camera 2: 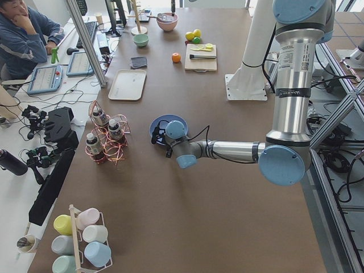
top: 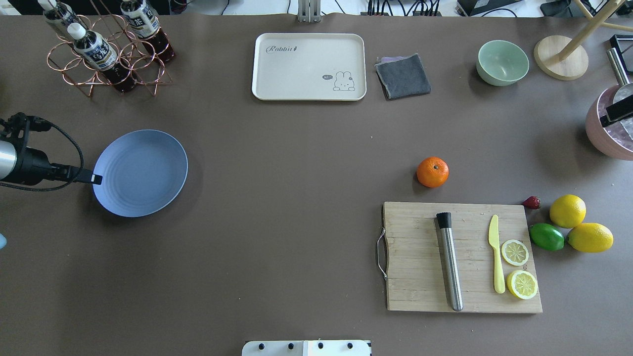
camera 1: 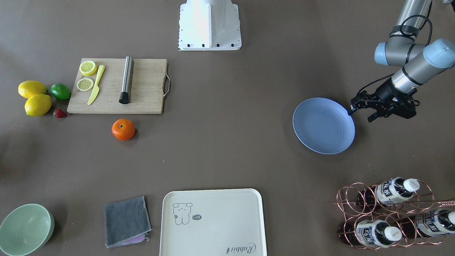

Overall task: Pick orange to plate
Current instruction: 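Move the left gripper down to the rim of the light blue plate, then push the light blue plate with the left gripper toward the table center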

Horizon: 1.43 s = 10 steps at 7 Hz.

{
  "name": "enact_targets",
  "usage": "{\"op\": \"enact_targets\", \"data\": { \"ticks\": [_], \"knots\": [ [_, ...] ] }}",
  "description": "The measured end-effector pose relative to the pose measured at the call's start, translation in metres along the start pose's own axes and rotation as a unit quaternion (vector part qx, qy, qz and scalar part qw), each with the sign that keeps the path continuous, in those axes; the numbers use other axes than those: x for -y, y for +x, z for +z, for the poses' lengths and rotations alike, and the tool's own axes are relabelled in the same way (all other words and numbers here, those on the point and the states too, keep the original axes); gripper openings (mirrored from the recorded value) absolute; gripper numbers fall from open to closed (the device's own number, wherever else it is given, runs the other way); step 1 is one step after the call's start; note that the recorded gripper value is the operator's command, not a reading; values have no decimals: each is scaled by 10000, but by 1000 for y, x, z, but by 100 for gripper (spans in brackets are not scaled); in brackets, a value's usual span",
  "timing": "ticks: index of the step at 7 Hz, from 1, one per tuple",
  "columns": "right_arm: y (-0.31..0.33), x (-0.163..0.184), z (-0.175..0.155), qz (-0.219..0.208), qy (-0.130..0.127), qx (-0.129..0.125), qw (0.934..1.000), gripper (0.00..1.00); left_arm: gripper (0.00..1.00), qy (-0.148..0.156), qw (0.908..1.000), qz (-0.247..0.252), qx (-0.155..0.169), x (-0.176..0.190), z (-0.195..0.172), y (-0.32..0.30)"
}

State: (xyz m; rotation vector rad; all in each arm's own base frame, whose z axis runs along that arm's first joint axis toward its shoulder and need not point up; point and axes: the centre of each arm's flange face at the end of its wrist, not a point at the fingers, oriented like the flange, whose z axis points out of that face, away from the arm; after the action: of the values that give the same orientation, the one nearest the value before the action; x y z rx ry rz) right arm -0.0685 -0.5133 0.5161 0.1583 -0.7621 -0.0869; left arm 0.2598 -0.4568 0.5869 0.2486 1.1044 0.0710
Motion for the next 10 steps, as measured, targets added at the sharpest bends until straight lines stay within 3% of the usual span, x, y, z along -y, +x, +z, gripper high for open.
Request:
{"op": "enact_targets", "data": {
  "ticks": [2,4,5,6,10],
  "knots": [
    [-1,0,1,-12,-7,-3,10000,100,52,-2,10000,9,-26,2,3,5],
    [-1,-1,2,-16,-13,-5,10000,100,47,-24,10000,27,-40,7,11,9],
    [-1,-1,2,-19,-19,-5,10000,100,15,-25,10000,31,-44,10,13,10],
    [-1,-1,2,-20,-22,-5,10000,100,0,-23,10000,37,-50,12,15,12],
    [-2,0,2,-34,-12,0,10000,100,0,87,9994,-257,-224,28,10,38]
  ]
}}
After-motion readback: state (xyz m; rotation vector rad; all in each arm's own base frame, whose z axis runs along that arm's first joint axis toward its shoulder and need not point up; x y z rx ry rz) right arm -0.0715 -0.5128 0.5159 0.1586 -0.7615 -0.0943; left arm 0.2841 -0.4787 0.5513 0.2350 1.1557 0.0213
